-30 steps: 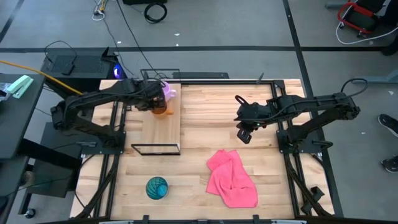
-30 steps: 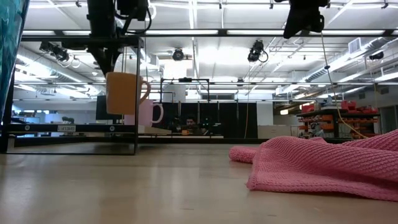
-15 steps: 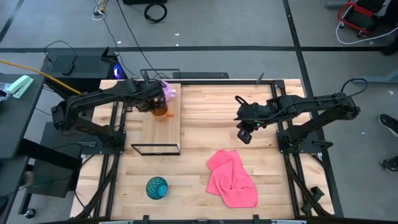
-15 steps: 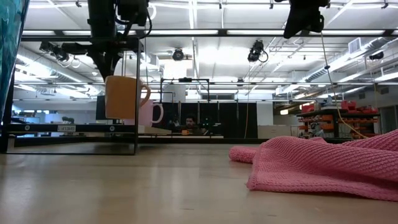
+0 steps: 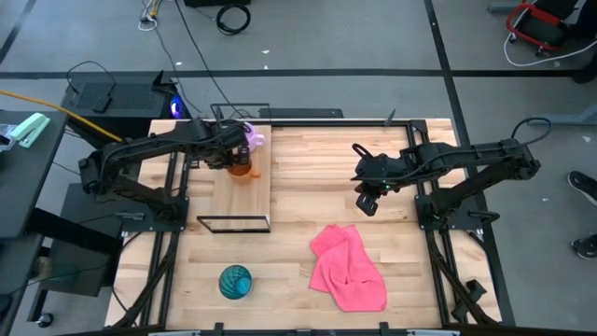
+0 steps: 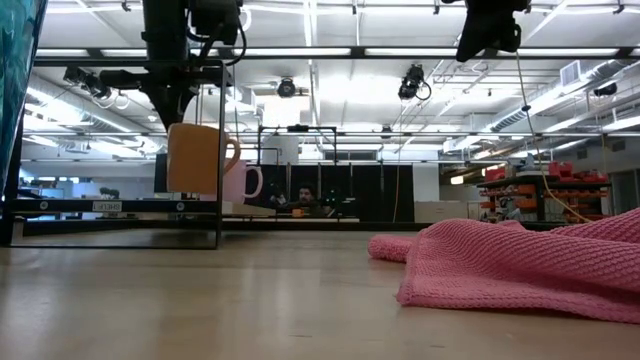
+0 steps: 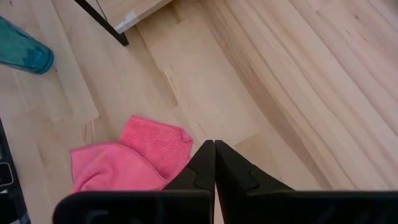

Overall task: Stack small to large cups/mugs on shelf
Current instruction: Put the orange mug on the shelf

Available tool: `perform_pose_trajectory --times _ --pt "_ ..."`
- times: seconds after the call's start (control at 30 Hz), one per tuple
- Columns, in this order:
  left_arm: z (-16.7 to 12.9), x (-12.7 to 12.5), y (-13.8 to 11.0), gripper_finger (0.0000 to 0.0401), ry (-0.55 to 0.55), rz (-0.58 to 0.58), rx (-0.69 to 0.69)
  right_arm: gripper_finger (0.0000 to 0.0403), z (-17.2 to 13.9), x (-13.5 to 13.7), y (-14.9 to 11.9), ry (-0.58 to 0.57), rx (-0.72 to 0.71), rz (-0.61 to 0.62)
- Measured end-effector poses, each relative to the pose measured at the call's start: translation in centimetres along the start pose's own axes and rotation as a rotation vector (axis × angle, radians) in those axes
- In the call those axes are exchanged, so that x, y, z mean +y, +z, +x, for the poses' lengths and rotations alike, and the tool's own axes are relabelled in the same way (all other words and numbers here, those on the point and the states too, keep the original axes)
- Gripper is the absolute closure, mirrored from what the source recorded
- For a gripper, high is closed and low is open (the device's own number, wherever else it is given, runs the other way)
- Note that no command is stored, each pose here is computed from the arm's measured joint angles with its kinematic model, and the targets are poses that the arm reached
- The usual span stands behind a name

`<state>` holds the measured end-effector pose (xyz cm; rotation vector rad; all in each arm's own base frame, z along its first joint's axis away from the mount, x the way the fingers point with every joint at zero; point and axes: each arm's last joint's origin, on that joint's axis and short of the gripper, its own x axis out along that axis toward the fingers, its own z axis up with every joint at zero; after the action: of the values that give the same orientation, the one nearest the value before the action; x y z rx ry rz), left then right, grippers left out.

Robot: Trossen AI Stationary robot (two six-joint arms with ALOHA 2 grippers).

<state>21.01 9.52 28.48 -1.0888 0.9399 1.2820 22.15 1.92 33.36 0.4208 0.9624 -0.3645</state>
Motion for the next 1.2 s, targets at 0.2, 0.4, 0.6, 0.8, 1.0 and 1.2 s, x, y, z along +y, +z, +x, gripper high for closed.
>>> perform_pose_trajectory --times 0.2,0.4,0.6,0.8,1.0,1.2 --pt "0.5 -0.3 -0.1 0.039 0.028 0.026 0.013 0.0393 0.0 0.0 0.0 0.0 0.0 0.0" --pt "0.8 -0.6 -0.2 0.039 0.03 0.042 0.019 0.0393 0.0 0.0 0.0 0.0 0.0 0.0" --pt "1.3 -0.7 -0.3 0.039 0.039 0.046 0.025 0.0393 0.0 0.0 0.0 0.0 -0.001 0.0" --pt "2.2 -0.5 -0.7 0.0383 0.041 0.014 0.057 0.0393 0.0 0.0 0.0 0.0 0.0 0.0" --pt "2.1 -0.6 -1.1 0.0376 0.028 -0.003 0.047 0.0393 0.0 0.0 0.0 0.0 0.0 0.0" --pt "1.8 -0.8 -1.2 0.038 0.006 -0.006 0.057 0.0393 0.0 0.0 0.0 0.0 0.0 0.0"
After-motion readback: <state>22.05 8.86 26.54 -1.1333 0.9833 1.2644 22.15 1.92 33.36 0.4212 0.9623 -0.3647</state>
